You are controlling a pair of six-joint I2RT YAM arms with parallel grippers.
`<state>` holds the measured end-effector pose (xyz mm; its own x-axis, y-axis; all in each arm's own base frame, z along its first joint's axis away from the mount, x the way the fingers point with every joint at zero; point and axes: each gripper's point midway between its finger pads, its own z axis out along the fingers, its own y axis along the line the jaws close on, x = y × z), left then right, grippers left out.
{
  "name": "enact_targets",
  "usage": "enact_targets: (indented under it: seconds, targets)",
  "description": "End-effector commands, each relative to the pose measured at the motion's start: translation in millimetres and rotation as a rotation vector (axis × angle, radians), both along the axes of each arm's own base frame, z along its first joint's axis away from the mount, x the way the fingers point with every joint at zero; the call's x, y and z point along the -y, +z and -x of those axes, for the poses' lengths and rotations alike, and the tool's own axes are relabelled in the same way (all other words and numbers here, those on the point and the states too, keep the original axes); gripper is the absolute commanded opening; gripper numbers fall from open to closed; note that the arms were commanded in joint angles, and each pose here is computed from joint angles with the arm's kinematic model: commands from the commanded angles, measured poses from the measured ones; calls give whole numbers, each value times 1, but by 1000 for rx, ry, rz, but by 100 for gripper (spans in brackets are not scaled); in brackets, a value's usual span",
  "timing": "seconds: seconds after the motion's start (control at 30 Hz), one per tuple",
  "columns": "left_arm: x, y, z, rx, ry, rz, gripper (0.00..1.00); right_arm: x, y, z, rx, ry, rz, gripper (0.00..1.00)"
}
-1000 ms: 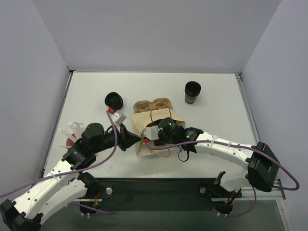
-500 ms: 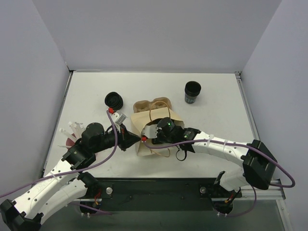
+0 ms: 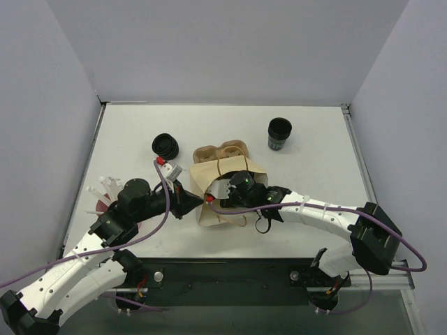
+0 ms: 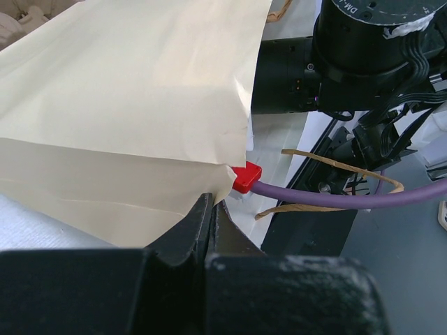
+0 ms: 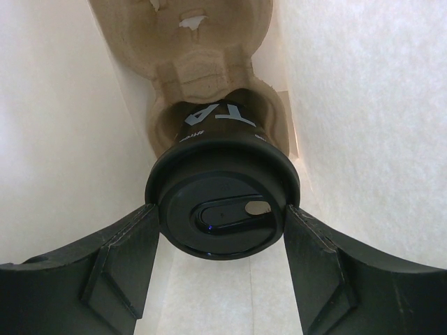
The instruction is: Pack the takeout coffee
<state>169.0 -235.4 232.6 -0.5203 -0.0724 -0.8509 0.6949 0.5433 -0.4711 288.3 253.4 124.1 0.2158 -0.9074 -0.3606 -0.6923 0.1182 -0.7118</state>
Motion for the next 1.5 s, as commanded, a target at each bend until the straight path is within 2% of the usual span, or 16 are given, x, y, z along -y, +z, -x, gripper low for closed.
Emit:
enact_targets:
  seconds: [0.0,0.63,0.87,1.47]
  targets:
    - [0,10,3,17,-12,23,0,7,-12,-3,-29,-58,-13,43]
    - [3,11,1,13,-11,31,0,9,-19,-13,-36,-138,-54,51]
    - [2,17,-2,22,-1,28,0,10,1,-13,-24,-146,-73,65]
    - [7,31,-12,29,8,12,0,12,35,-3,-77,-138,-102,86]
